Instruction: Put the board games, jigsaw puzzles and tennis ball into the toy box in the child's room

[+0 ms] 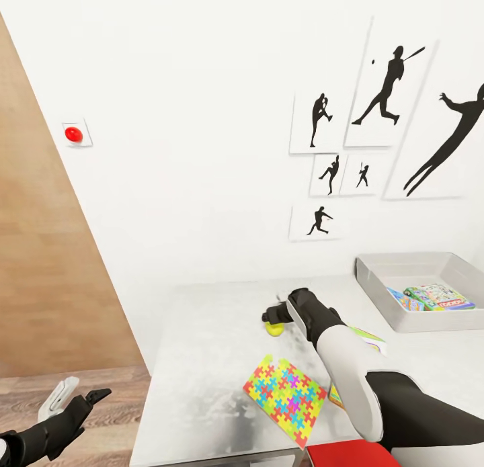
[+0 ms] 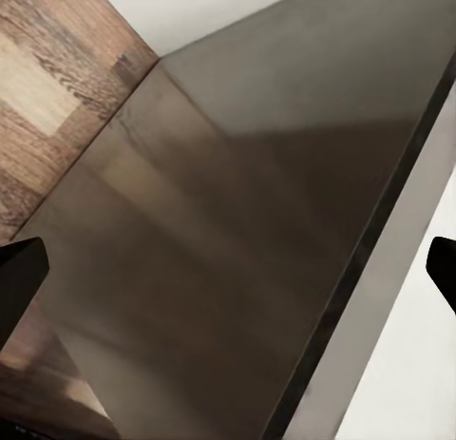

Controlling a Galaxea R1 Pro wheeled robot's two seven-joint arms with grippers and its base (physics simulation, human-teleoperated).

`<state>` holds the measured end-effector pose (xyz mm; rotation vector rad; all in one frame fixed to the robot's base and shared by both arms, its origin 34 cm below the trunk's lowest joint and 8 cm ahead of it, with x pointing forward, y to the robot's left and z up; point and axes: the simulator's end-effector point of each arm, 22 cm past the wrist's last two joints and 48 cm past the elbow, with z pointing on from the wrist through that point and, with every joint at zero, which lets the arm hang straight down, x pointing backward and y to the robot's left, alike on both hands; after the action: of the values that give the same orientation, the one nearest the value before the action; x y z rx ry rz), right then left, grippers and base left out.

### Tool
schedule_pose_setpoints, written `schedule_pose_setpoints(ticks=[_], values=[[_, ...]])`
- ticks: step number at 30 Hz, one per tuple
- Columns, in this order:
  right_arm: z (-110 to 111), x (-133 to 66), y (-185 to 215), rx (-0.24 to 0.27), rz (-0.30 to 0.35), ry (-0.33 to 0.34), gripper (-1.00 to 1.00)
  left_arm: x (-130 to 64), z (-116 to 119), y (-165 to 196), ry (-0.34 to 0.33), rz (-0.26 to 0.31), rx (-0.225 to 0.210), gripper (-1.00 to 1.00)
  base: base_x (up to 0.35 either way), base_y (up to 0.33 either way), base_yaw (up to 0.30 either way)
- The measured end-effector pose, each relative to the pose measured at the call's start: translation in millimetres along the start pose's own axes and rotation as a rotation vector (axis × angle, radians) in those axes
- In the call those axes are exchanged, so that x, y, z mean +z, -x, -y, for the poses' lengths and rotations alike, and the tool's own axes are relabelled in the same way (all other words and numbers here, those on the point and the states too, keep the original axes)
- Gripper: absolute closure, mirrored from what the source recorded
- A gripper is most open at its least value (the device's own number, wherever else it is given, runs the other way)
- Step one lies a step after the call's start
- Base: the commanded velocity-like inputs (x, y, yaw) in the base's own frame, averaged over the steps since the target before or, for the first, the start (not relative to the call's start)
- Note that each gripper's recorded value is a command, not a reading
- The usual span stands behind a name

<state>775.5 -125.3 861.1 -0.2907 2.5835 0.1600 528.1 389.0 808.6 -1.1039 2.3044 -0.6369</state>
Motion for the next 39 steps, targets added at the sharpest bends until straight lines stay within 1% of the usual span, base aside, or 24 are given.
schedule_pose_setpoints(ticks=[1,6,17,39], values=[[-3.3,0.0,0.1,0.000,0.001,0.015,-1.00,0.0,-0.2,-0.1,0.001,0.000,0.000,-1.00,0.000,0.000,0.000],[-8.4,-0.2,0.3,-0.001,0.001,0.038,-1.00,0.0,-0.2,-0.1,0.001,0.000,0.000,-1.00,0.000,0.000,0.000],[-8.8,-0.2,0.1,-0.001,0.000,0.040,-1.00,-0.1,-0.2,0.0,0.001,0.000,0.001,-1.00,0.000,0.000,0.000],[-4.7,24.2,-11.3,0.003,-0.001,0.033,-1.00,22.0,-13.8,-3.5,0.001,0.001,0.001,-1.00,0.000,0.000,0.000]])
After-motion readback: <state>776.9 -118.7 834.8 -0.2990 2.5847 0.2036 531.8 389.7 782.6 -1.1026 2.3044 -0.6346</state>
